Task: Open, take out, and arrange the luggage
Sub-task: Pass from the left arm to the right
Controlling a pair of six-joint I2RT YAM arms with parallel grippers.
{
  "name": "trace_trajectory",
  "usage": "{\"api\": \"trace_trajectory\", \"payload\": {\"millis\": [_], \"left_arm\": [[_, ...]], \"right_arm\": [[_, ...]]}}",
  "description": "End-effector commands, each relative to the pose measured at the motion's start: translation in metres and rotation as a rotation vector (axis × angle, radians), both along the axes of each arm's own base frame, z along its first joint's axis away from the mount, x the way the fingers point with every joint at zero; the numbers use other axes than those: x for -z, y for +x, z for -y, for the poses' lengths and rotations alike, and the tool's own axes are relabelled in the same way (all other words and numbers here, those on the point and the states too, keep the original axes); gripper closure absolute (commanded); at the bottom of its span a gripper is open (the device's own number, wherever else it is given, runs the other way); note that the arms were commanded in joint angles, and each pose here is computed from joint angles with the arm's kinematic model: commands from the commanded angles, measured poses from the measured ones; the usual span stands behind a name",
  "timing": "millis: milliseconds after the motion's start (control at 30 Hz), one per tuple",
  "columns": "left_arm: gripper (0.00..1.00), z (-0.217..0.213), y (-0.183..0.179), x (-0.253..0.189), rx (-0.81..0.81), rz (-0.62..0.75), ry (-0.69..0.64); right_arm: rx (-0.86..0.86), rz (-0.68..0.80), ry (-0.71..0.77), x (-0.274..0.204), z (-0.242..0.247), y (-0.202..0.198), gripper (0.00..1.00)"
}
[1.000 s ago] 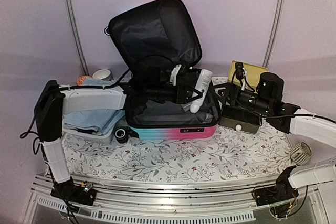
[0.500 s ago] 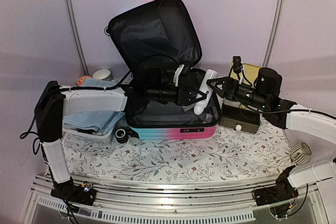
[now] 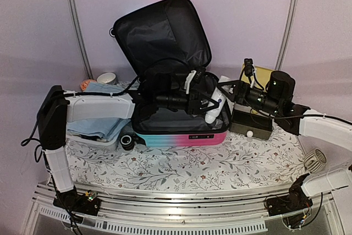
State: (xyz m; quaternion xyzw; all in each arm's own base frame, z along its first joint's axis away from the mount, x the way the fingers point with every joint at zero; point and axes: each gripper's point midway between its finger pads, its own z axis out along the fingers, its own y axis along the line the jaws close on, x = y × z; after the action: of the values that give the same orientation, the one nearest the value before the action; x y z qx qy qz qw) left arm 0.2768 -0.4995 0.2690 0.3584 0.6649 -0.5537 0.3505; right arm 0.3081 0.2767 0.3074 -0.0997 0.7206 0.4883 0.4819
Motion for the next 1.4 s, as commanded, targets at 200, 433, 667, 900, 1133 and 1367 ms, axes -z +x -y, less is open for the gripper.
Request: {"api": "trace_trajectory", "payload": {"millis": [200,433,667,900,1133,1367], "left_arm": [[0.44,0.002,-0.005,0.002,-0.017,0.047,0.016],[0.08,-0.028,0.007,-0.004,-0.176,0.119,0.085],[0.08,-0.052,0.02,-0.006,-0.294,0.203,0.204],[0.1,-0.055,0.028,0.003,-0.329,0.204,0.266],[0.1,-0.054,0.028,0.009,-0.324,0.195,0.274],[0.11,-0.055,0.028,0.015,-0.325,0.189,0.291]], "right_arm": [[0.056,0.074,-0.014,-0.018,0.008,0.003,0.61],[0.306,0.292,-0.386,-0.017,0.063,0.011,0.59],[0.418,0.532,-0.822,-0.004,0.102,0.015,0.53],[0.15,0.609,-1.297,0.064,0.096,0.027,0.49],[0.112,0.591,-1.563,0.093,0.107,0.053,0.49],[0.06,0.501,-1.717,0.127,0.126,0.074,0.51]]}}
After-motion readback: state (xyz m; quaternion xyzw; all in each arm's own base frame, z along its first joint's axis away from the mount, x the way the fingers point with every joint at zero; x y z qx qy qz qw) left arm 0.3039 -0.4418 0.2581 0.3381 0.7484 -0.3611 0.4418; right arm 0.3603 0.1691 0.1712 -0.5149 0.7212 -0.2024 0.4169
